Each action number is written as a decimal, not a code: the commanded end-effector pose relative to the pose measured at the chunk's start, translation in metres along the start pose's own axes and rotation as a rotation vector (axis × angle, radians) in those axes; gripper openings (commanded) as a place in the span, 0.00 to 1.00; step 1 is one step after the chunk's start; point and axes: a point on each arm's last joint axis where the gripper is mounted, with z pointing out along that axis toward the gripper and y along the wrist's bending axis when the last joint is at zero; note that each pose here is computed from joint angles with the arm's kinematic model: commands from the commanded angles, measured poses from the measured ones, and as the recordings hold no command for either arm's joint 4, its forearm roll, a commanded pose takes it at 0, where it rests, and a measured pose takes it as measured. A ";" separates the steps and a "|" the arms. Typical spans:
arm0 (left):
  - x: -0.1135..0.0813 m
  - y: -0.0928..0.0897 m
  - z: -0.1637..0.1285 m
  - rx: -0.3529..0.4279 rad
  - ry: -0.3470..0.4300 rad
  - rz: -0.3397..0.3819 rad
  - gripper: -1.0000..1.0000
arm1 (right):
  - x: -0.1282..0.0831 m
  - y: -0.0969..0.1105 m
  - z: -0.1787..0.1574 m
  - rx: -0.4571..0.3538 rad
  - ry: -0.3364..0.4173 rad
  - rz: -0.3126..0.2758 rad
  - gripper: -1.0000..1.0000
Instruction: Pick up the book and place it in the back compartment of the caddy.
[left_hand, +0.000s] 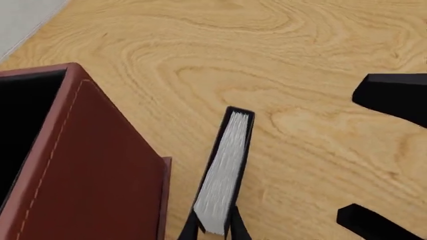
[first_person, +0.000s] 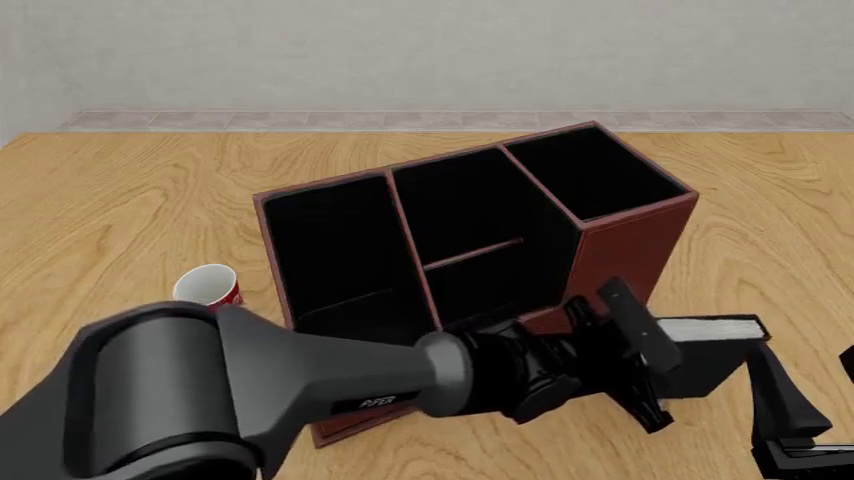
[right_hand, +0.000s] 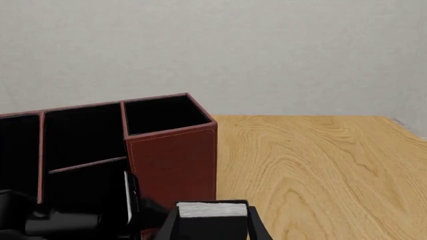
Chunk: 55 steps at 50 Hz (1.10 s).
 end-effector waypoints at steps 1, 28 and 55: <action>-0.002 0.004 -0.013 -0.012 -0.024 0.007 0.00 | 0.000 0.000 0.000 0.000 0.000 0.000 1.00; -0.021 0.001 -0.102 -0.019 -0.153 -0.049 0.00 | 0.000 0.000 0.000 0.000 0.000 0.000 1.00; -0.009 0.007 -0.172 -0.044 -0.214 -0.087 0.00 | -0.001 0.000 0.000 -0.001 0.000 0.000 1.00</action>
